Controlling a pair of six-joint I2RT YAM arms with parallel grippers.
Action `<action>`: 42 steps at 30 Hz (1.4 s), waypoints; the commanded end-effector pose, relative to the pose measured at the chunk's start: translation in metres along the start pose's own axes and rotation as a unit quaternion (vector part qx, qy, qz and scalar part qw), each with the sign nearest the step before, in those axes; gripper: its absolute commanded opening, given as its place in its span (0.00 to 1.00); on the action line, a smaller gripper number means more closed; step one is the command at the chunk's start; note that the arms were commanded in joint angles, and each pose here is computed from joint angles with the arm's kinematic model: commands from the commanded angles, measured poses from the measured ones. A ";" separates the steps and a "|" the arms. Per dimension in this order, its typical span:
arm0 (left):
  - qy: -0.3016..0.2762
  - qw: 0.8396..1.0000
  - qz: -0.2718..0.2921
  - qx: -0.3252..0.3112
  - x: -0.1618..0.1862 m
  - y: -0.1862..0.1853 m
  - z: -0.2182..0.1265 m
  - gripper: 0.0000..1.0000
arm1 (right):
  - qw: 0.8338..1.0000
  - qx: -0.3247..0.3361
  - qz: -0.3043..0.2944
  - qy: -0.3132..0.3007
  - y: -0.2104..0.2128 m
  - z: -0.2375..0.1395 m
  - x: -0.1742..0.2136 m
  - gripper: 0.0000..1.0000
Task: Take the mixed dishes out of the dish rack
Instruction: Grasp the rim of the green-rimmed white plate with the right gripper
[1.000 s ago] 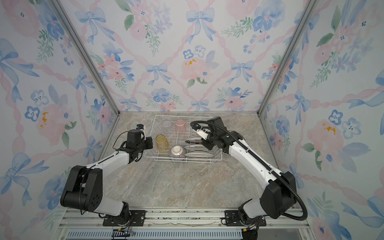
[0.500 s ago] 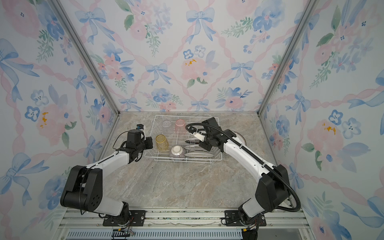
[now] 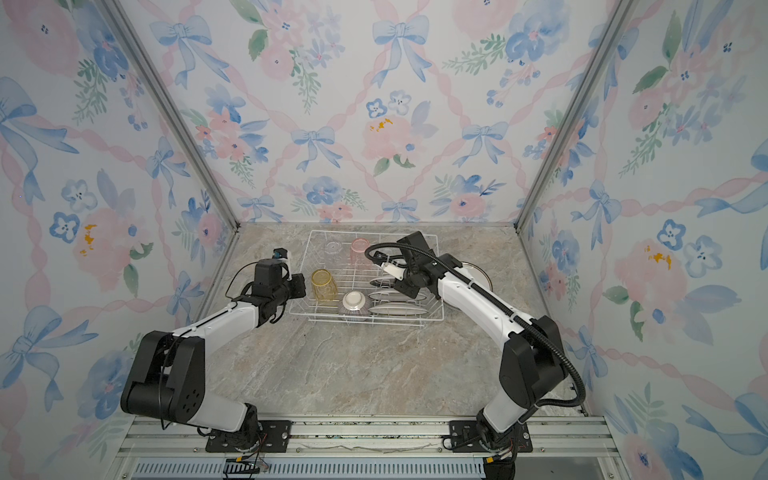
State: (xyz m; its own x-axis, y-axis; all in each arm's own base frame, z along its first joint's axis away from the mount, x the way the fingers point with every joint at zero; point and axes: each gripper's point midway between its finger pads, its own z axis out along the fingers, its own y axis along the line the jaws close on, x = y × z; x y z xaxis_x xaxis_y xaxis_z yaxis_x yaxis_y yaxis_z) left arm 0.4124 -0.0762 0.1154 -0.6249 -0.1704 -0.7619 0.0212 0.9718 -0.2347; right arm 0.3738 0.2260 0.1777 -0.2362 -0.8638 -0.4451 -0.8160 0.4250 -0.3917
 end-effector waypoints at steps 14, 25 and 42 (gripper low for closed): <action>0.035 0.999 -0.005 -0.009 0.019 0.005 0.004 0.00 | 0.999 -0.007 -0.025 0.025 0.000 0.026 -0.003 0.24; 0.037 0.999 -0.005 -0.008 0.019 0.004 0.005 0.00 | 0.999 0.012 -0.028 0.037 -0.004 0.032 0.000 0.08; 0.033 0.999 -0.004 -0.007 0.016 0.003 0.002 0.00 | 0.988 0.142 -0.043 0.039 -0.032 0.030 -0.005 0.00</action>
State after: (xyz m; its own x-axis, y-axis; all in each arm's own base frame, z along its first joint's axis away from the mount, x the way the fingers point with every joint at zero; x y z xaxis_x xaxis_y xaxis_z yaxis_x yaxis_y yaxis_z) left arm 0.4126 -0.0762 0.1156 -0.6252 -0.1703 -0.7617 0.0211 0.9718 -0.2347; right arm 0.4138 0.2242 0.1753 -0.1665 -0.9419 -0.2919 -0.6989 0.3215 -0.6389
